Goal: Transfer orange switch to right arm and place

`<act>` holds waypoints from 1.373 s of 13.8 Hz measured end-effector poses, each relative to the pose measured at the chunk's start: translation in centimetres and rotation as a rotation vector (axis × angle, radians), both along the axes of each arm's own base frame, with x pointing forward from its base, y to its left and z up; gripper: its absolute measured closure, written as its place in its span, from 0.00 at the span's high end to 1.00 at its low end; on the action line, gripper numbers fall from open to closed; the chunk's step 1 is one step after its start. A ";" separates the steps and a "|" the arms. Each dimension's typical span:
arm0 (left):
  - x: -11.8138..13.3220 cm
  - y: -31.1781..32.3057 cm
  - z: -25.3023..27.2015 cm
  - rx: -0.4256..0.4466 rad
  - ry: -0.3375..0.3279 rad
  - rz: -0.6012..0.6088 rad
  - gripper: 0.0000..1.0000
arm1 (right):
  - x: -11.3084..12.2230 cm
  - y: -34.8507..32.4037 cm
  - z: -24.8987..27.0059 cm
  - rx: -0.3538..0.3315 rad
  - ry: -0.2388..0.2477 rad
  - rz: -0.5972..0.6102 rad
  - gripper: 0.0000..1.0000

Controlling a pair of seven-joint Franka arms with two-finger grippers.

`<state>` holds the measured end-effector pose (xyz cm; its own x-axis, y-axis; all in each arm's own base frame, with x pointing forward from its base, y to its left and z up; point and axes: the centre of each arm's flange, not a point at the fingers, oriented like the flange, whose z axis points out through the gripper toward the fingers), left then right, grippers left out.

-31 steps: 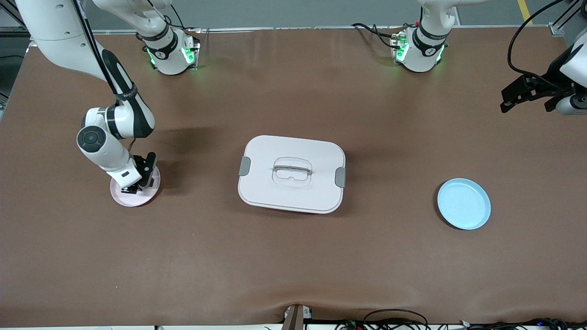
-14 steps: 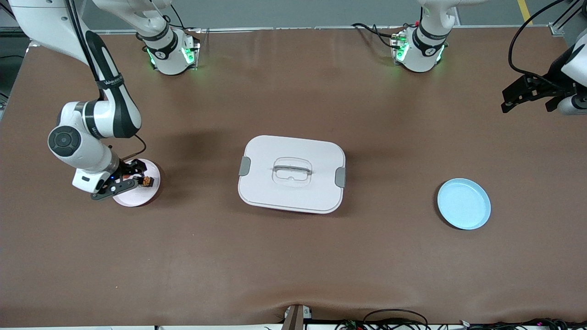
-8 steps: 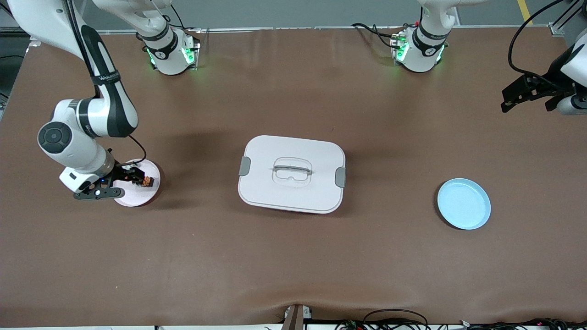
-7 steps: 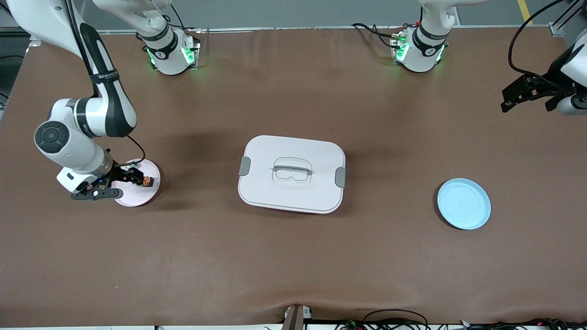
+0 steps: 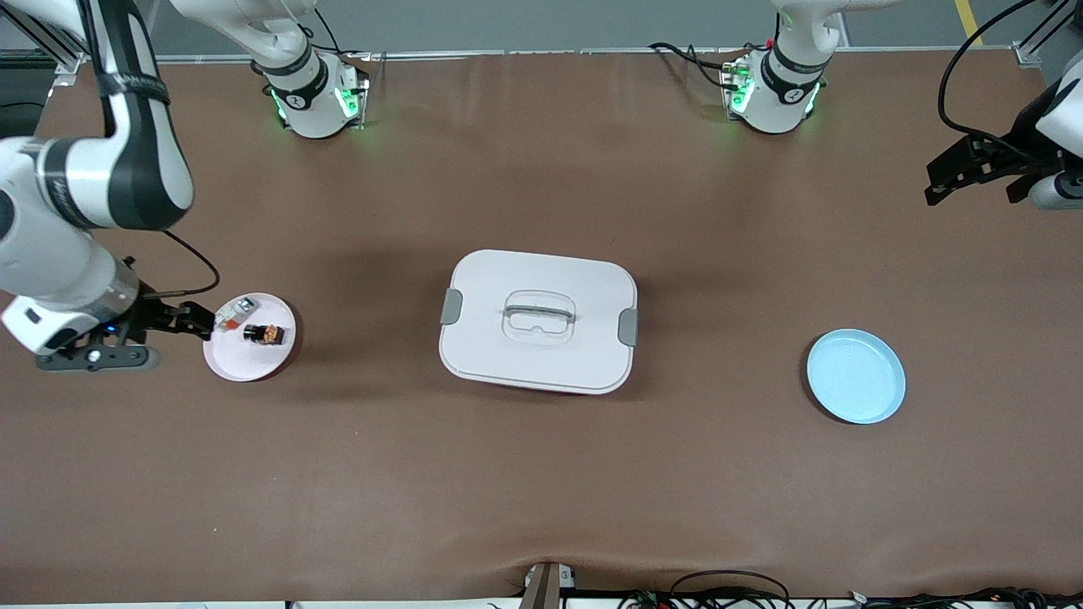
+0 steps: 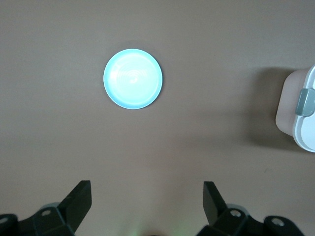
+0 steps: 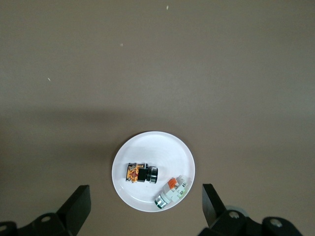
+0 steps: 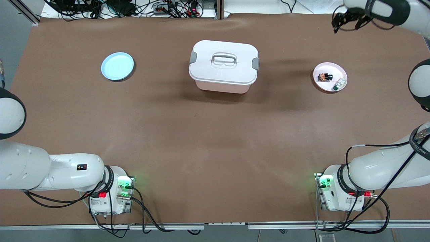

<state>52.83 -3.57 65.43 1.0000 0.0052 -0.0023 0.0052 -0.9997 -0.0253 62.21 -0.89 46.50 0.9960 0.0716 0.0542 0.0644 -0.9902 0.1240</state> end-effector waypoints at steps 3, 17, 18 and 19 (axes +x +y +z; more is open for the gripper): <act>0.0 0.0 0.0 0.000 0.001 0.010 1.00 | -0.6 -0.1 5.0 0.003 -0.030 -0.008 1.00; -0.1 -0.5 0.0 0.000 0.000 0.025 1.00 | -5.9 -2.3 17.7 0.124 -0.081 -0.087 1.00; -0.1 -0.5 0.0 0.000 0.000 0.025 1.00 | -6.0 -2.3 17.6 0.124 -0.075 -0.088 1.00; -0.1 -0.5 0.0 0.000 0.000 0.025 1.00 | -6.2 -2.2 17.5 0.125 -0.056 -0.088 1.00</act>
